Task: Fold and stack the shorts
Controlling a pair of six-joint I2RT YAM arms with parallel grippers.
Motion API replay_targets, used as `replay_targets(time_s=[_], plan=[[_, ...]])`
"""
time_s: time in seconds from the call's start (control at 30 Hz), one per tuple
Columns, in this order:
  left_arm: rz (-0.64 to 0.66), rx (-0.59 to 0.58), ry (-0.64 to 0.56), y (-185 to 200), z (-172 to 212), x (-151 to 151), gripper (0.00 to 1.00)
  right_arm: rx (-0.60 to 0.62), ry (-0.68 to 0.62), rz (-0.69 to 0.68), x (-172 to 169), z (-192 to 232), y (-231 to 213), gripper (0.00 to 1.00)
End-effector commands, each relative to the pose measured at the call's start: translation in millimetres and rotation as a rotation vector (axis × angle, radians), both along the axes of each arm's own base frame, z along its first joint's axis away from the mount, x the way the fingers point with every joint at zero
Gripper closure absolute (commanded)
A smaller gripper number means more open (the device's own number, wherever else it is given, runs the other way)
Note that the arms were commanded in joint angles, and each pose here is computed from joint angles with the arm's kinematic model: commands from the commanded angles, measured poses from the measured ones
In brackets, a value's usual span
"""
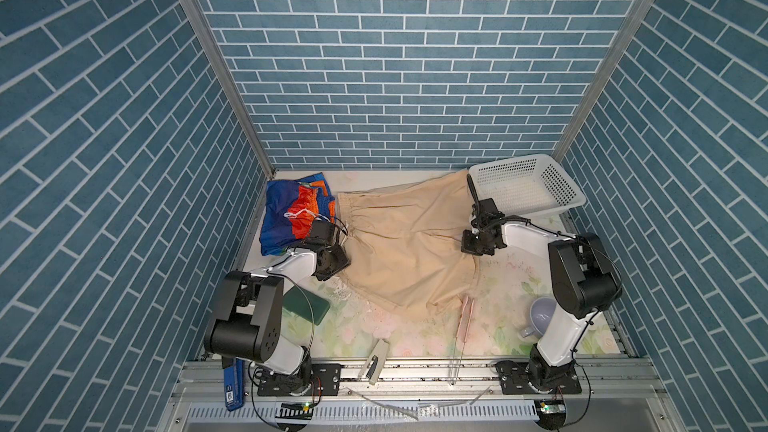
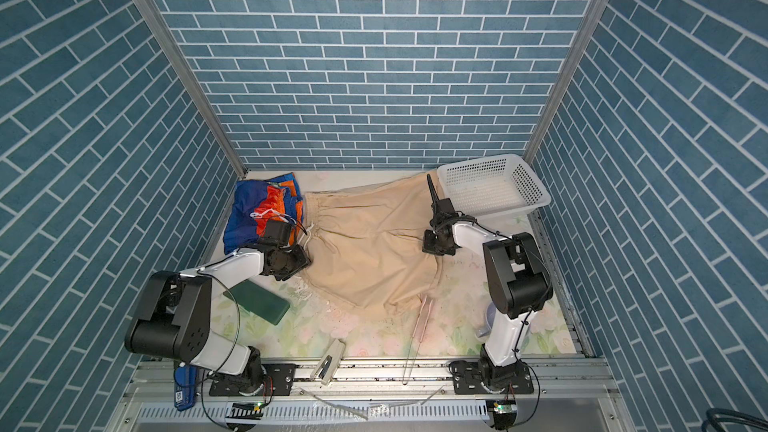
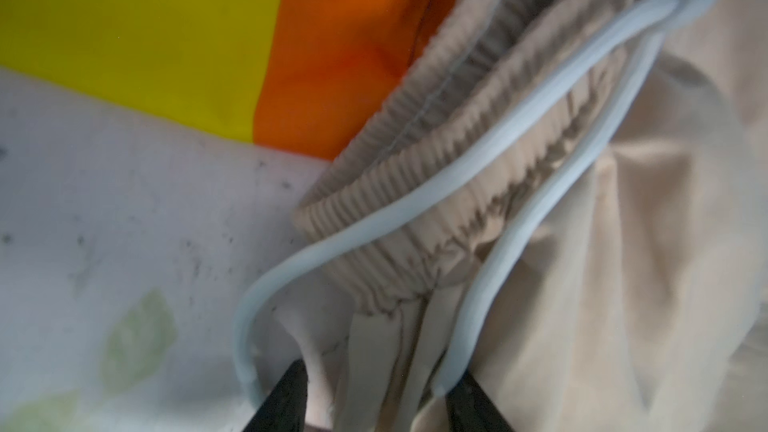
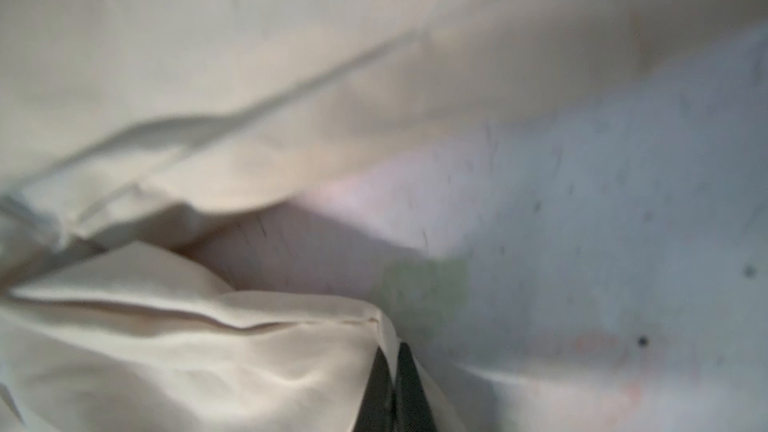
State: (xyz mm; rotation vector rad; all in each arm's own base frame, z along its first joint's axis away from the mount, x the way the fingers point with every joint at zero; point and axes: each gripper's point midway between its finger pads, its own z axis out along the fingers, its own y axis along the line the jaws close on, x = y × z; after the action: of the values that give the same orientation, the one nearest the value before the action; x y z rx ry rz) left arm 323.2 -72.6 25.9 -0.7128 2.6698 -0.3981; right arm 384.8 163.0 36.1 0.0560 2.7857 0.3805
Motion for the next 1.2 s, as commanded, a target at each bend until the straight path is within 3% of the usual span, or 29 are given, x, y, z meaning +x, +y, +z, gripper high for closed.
replay_targets(time_s=[0.0,0.2,0.3,0.43,0.5,0.63,0.87,1.0,1.17], plan=[[-0.007,0.002,0.000,-3.3,-4.1,9.6,0.46,-0.100,-0.107,-0.023,44.0,22.8,-16.2,1.00],[-0.017,0.013,0.013,-5.3,-10.5,25.1,0.47,-0.189,-0.182,-0.014,101.8,36.9,-28.6,1.00],[-0.019,0.013,0.014,-6.6,-12.8,32.3,0.48,-0.155,-0.224,0.033,122.1,42.8,-14.4,1.00],[-0.014,-0.001,0.008,-9.1,-12.3,36.7,0.48,-0.128,-0.265,0.044,125.9,57.3,-7.7,0.71],[-0.016,-0.001,0.008,-9.3,-12.0,35.9,0.48,-0.135,-0.291,0.035,114.7,67.6,-11.7,0.62],[-0.019,-0.004,0.003,-8.9,-8.6,32.4,0.49,-0.212,-0.326,0.045,70.7,82.4,-23.1,0.53],[-0.025,0.011,-0.015,-5.4,3.1,26.6,0.51,-0.500,-0.213,0.135,-34.6,72.9,-45.9,0.42],[-0.022,0.014,-0.028,-4.4,9.6,26.1,0.45,-0.423,-0.084,0.103,-77.8,46.3,-46.3,0.37],[-0.017,0.009,-0.040,-4.3,14.8,23.3,0.44,-0.250,-0.038,0.050,-95.9,21.8,-29.2,0.32]])
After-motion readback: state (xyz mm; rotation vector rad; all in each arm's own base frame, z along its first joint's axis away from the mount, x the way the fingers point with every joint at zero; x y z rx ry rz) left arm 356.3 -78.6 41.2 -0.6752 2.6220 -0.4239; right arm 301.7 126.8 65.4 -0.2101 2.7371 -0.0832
